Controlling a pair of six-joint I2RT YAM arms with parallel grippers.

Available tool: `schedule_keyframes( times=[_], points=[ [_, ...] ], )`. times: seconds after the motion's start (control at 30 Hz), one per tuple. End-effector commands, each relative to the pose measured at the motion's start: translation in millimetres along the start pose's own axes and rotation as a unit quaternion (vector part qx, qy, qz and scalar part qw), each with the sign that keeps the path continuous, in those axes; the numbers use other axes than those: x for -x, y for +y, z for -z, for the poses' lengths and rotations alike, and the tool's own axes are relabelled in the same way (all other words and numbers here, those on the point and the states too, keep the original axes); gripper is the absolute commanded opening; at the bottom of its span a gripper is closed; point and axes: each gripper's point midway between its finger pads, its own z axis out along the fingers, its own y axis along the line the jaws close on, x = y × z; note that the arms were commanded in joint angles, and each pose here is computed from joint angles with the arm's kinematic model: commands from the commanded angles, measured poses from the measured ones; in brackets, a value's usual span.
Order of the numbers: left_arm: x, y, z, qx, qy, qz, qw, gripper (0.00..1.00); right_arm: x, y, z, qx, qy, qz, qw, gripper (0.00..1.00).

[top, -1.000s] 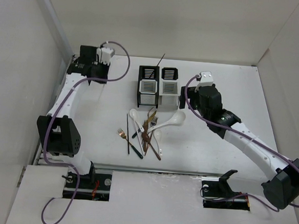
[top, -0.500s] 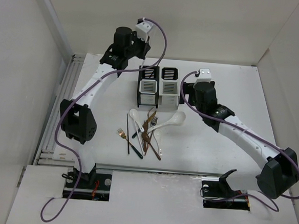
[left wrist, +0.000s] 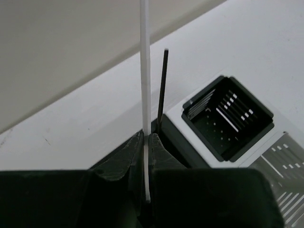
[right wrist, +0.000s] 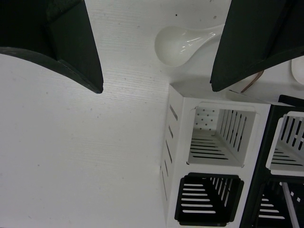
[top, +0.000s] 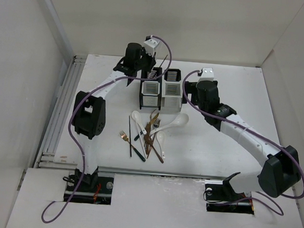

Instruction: Sort the eating utensils into containers

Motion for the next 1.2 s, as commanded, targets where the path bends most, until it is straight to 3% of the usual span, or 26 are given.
schedule_keyframes(
  times=[0.0,0.23,0.3,0.33,0.37,0.47,0.63,0.9,0.97,1.03,1.07,1.17],
  points=[
    [13.8,-2.7,3.5,0.003,-0.035,-0.004,0.999,0.0,35.9,8.2,0.0,0.015,-0.045,-0.017,0.999,0.99],
    [-11.3,-3.9,-3.7,0.009,-0.012,-0.01,1.0,0.0,38.7,8.9,2.6,0.021,-0.048,-0.014,0.999,0.99],
    [-15.7,-4.7,-2.3,0.007,0.001,-0.006,1.0,0.11,38.4,10.5,2.7,0.026,-0.047,-0.008,0.999,0.99],
    [-14.9,-4.8,-1.7,0.007,0.004,-0.006,1.0,0.31,35.5,9.9,2.9,0.025,-0.042,-0.006,0.999,0.99],
    [-23.0,-5.9,-0.2,0.005,0.02,-0.002,1.0,0.42,35.0,12.0,3.1,0.033,-0.041,0.001,0.999,0.99],
    [-14.0,-2.6,10.9,0.023,0.026,0.011,0.999,0.63,25.7,9.9,3.7,0.027,-0.011,0.014,0.999,0.99],
    [14.6,19.1,50.5,0.074,0.026,0.035,0.996,0.66,1.8,-3.4,13.4,-0.017,0.051,-0.036,0.998,0.99],
    [10.4,59.2,127.3,0.213,0.091,0.045,0.972,0.66,-25.1,16.3,10.6,-0.018,0.112,-0.193,0.975,0.99],
    [-18.1,53.9,141.6,0.22,0.132,0.061,0.965,0.65,-14.9,29.8,9.5,0.015,0.111,-0.194,0.974,0.97],
    [-25.0,50.2,161.0,0.225,0.138,0.078,0.961,0.65,-15.7,51.8,6.5,0.063,0.108,-0.141,0.982,0.92],
    [-46.9,50.7,168.2,0.23,0.158,0.089,0.956,0.65,-23.8,70.8,12.7,0.089,0.117,-0.11,0.983,0.9],
    [-58.1,47.0,187.9,0.241,0.162,0.11,0.951,0.65,-69.3,84.5,21.4,0.082,0.182,-0.04,0.979,0.82]
  ],
)
